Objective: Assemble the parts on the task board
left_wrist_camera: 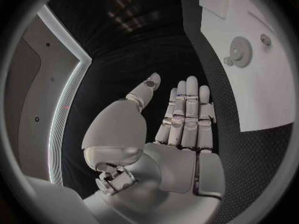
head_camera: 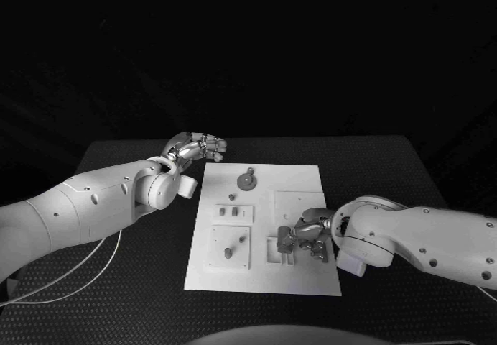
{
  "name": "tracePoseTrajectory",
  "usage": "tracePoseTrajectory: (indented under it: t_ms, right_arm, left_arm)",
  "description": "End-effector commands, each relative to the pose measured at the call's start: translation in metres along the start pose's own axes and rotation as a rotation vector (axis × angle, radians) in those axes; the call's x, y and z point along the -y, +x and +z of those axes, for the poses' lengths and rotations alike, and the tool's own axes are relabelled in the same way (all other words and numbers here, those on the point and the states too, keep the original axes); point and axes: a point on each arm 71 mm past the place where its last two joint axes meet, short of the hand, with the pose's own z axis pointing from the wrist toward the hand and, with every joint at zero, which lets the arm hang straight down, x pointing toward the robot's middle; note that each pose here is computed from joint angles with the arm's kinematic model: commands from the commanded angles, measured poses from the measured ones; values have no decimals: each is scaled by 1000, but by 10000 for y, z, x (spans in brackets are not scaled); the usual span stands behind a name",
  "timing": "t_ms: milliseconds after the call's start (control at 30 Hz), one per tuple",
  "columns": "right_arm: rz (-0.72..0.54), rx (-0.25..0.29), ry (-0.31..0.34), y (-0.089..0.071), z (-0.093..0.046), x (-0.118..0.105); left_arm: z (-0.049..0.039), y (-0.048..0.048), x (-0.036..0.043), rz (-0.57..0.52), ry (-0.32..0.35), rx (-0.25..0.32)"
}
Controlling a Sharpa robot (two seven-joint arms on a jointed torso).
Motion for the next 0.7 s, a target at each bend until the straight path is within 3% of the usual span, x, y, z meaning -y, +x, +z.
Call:
tracePoseTrajectory:
  t_ms: [33, 700]
  right_arm:
    - [5, -58, 14, 71, 39, 10]
    - [-48, -70, 19, 164, 150, -1]
  left_arm:
    - [6, 24, 12, -11, 6, -15]
    - [5, 25, 11, -11, 6, -16]
